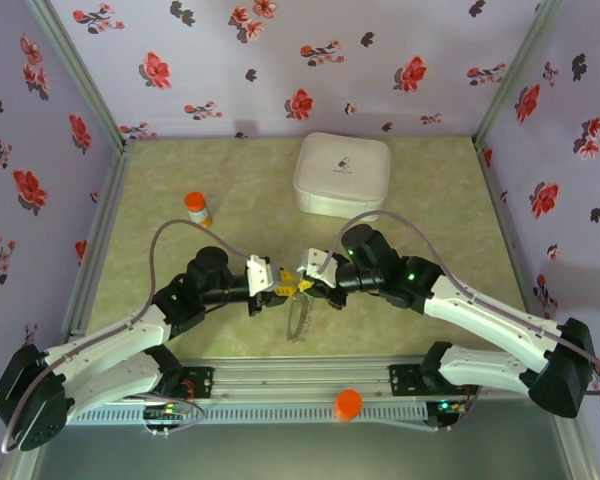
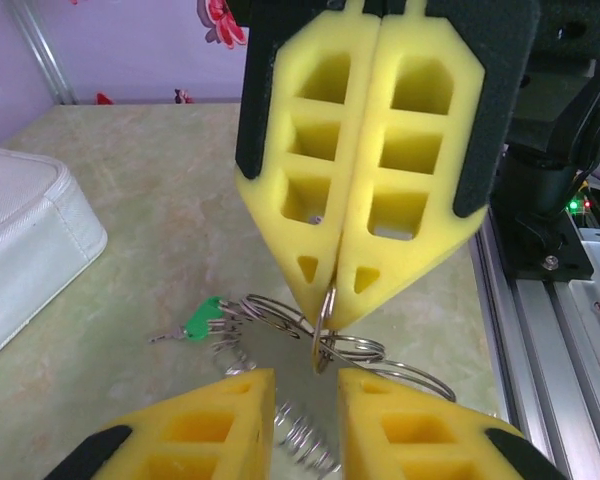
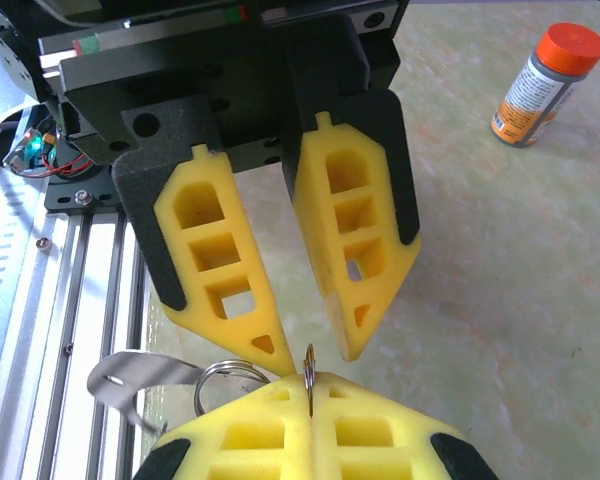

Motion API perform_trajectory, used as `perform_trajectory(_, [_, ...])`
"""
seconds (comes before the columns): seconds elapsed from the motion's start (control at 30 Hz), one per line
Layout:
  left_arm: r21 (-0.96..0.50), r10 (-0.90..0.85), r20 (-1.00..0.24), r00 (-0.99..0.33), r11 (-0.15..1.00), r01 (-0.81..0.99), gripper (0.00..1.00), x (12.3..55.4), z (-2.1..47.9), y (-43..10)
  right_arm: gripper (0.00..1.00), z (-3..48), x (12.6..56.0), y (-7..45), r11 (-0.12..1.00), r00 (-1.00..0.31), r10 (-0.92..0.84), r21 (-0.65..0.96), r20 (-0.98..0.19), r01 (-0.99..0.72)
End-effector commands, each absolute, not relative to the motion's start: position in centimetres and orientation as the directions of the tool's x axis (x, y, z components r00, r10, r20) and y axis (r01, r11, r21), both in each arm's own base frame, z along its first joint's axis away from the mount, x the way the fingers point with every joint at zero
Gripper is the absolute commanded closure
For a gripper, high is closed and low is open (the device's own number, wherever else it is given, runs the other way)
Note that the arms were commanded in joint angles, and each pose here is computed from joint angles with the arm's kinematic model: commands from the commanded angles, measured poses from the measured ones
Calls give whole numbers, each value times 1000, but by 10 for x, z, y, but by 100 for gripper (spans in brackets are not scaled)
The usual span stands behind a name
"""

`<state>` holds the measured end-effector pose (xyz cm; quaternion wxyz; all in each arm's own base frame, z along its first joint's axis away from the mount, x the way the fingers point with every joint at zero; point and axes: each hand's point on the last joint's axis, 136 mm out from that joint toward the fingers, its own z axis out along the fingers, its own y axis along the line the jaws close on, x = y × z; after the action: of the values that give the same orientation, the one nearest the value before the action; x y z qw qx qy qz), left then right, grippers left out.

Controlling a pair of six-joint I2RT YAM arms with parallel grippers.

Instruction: Put the keys on the keyring

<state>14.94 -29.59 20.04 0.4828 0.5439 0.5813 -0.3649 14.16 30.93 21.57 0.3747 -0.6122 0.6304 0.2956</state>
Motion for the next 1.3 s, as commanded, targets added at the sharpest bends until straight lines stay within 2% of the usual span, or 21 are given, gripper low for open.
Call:
perform_trajectory(0.0, [120,248,-965,90,108,987,77,144,207,-300,100,222,135,312,34,75,-535,-110,-842,-993])
perform_trajectory(0.3, [115,232,-968,92,92,989,83,141,209,-302,100,219,135,315,27,84,-548,-118,-832,-993])
perform_trajectory(0.43, [113,233,-968,90,89,990,90,140,207,-302,100,218,135,317,18,93,-551,-123,-829,-992])
perform_trajectory(0.53, [115,236,-967,92,88,989,99,140,207,-302,100,220,134,318,16,95,-547,-124,-832,-992])
perform_trajectory(0.67, [121,240,-966,97,86,989,100,140,206,-302,100,222,137,315,40,101,-540,-145,-836,-989])
perform_trajectory(0.8, [111,226,-970,85,106,988,100,141,205,-300,83,225,139,303,95,100,-524,-175,-846,-980])
perform_trajectory(0.83, [107,221,-972,79,117,987,100,142,205,-299,76,225,139,300,106,99,-524,-179,-846,-978])
perform_trajectory(0.87, [106,213,-974,77,127,986,100,143,205,-298,65,225,140,296,127,92,-528,-185,-845,-975])
perform_trajectory(0.9, [104,205,-976,75,134,986,100,143,206,-298,61,224,141,291,146,86,-531,-191,-843,-971])
perform_trajectory(0.97, [100,185,-980,72,149,984,100,144,208,-296,59,221,141,283,168,84,-539,-205,-838,-964])
perform_trajectory(1.1, [79,151,-987,52,184,980,100,147,210,-295,61,207,144,268,199,112,-570,-269,-814,-942])
perform_trajectory(1.27, [46,110,-994,24,204,978,100,148,213,-293,67,194,139,268,150,257,-576,-409,-776,-900])
